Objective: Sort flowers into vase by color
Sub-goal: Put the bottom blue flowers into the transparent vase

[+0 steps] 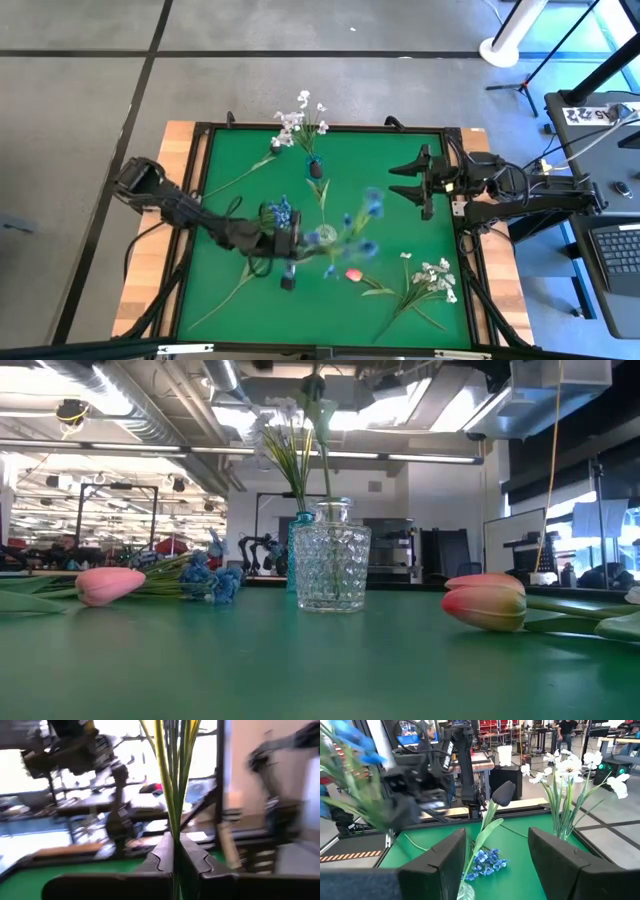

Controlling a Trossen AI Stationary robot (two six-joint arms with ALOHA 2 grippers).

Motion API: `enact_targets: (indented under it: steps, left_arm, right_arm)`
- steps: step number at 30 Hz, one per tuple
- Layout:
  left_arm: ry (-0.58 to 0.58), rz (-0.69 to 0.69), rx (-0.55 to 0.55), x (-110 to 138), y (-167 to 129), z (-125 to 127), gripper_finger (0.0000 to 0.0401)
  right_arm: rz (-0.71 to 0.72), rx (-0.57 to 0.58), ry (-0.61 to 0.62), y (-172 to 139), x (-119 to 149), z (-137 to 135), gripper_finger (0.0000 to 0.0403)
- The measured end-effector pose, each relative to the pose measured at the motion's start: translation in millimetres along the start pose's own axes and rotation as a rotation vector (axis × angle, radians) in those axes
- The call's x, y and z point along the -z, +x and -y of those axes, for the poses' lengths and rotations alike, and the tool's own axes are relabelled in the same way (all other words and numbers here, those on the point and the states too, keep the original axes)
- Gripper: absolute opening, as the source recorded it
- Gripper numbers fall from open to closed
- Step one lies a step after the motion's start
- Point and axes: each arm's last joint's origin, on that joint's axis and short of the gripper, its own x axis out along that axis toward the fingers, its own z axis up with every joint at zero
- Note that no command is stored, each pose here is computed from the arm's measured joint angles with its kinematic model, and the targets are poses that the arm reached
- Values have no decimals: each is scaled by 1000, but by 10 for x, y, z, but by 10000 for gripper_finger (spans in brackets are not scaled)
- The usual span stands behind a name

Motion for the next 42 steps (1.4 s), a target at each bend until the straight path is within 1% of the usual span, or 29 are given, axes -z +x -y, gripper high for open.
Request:
enact_targets:
  steps: [5,10,13,15,21,26,35,38,42]
  left_arm:
    - [17,-6,-77,64,65,-298,0]
    - [22,0,-49,83,108,-451,0]
    - [28,-21,-64,156,142,-504,0]
    - [29,-36,-72,227,169,-525,0]
    - [15,-2,-51,357,232,-527,0]
    - [3,-33,-71,443,256,-564,0]
    - [-10,-107,-120,654,280,-554,0]
    - [-7,-120,-152,693,239,-539,1]
    - [-3,-161,-245,785,133,-500,17]
  right_arm:
    - [-4,0,1,-1,4,0,214]
    - [-15,1,1,2,14,1,214]
    - [-26,3,4,2,25,2,214]
    - [-30,3,8,1,29,2,214]
    - [-34,3,8,1,33,3,214]
    - [-42,4,9,1,41,4,214]
    - [-57,6,9,0,55,5,214]
    - [-57,5,9,0,56,5,214]
    - [-66,6,9,0,64,6,214]
